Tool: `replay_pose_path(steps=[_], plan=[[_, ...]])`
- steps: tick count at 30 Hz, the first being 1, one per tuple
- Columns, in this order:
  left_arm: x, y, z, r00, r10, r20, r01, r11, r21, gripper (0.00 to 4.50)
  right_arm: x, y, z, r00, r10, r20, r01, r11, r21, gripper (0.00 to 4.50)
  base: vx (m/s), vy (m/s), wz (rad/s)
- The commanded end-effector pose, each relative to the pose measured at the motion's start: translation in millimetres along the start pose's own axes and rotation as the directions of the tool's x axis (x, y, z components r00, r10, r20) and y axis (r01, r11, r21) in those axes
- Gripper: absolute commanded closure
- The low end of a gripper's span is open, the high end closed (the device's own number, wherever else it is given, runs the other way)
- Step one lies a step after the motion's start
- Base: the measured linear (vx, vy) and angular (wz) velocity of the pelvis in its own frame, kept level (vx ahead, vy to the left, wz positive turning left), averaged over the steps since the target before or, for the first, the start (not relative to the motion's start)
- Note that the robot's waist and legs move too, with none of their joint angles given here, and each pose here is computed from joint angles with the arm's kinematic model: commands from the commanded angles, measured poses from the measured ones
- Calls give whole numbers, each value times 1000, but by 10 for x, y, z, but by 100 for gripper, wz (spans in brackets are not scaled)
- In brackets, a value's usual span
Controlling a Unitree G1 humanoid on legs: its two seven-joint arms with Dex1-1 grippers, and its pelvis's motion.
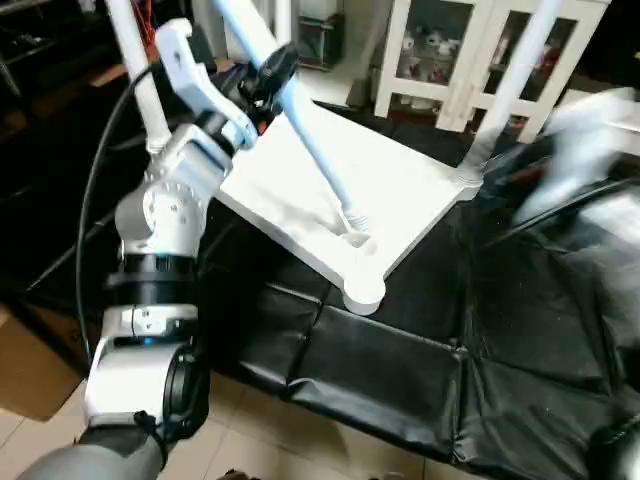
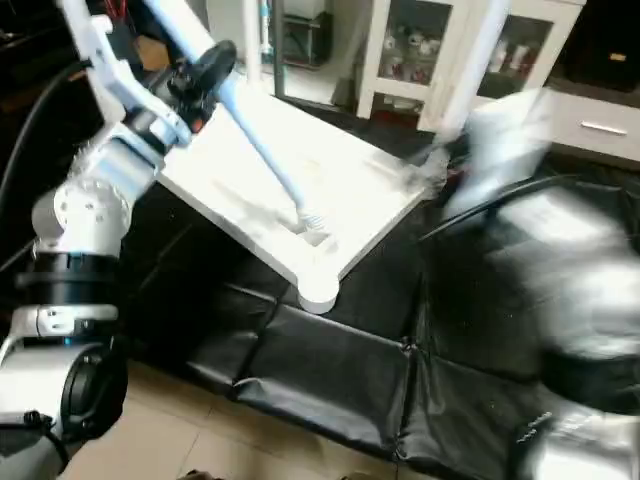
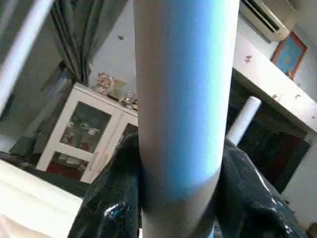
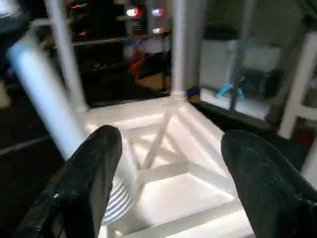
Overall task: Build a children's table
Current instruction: Pick table leg
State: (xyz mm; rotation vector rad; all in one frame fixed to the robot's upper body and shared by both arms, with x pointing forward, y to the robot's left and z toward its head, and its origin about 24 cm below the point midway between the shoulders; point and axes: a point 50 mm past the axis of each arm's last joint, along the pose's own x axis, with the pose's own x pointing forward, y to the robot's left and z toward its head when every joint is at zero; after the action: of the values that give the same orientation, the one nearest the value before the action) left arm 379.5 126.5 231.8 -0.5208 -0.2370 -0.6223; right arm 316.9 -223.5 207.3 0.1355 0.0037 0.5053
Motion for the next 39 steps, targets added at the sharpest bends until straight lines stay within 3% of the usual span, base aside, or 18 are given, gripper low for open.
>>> replay_pose_path(steps=[1,10,15,20,24,27,31,39], plan=[[90,-99,24,999,-35,-14,35,999,6,284,21,-68,7,999,-41,-35,43,997,67,98,0,0,0],[110,-106,15,999,-46,-28,46,999,-11,284,77,21,30,994,55,-99,-42,991,126,98,0,0,0],[98,-150,17,993,-110,-53,108,994,-33,284,98,26,70,993,61,-100,-48,990,133,98,0,0,0],[94,-163,19,990,-126,-65,124,992,-31,284,92,128,34,983,130,-130,-114,986,125,98,0,0,0],[108,-248,-18,975,-191,-110,190,982,-20,284,87,410,-241,915,274,-297,-264,962,74,98,0,0,0],[126,-331,-57,960,-240,-147,242,970,-11,284,147,515,-347,892,302,-337,-299,952,61,98,0,0,0],[151,-420,-92,942,-287,-175,289,957,-19,284,208,571,-383,872,330,-361,-327,942,71,98,0,0,0],[141,-647,-201,872,-415,-260,426,905,-15,284,262,615,-543,834,327,-444,-359,933,12,98,0,0,0]])
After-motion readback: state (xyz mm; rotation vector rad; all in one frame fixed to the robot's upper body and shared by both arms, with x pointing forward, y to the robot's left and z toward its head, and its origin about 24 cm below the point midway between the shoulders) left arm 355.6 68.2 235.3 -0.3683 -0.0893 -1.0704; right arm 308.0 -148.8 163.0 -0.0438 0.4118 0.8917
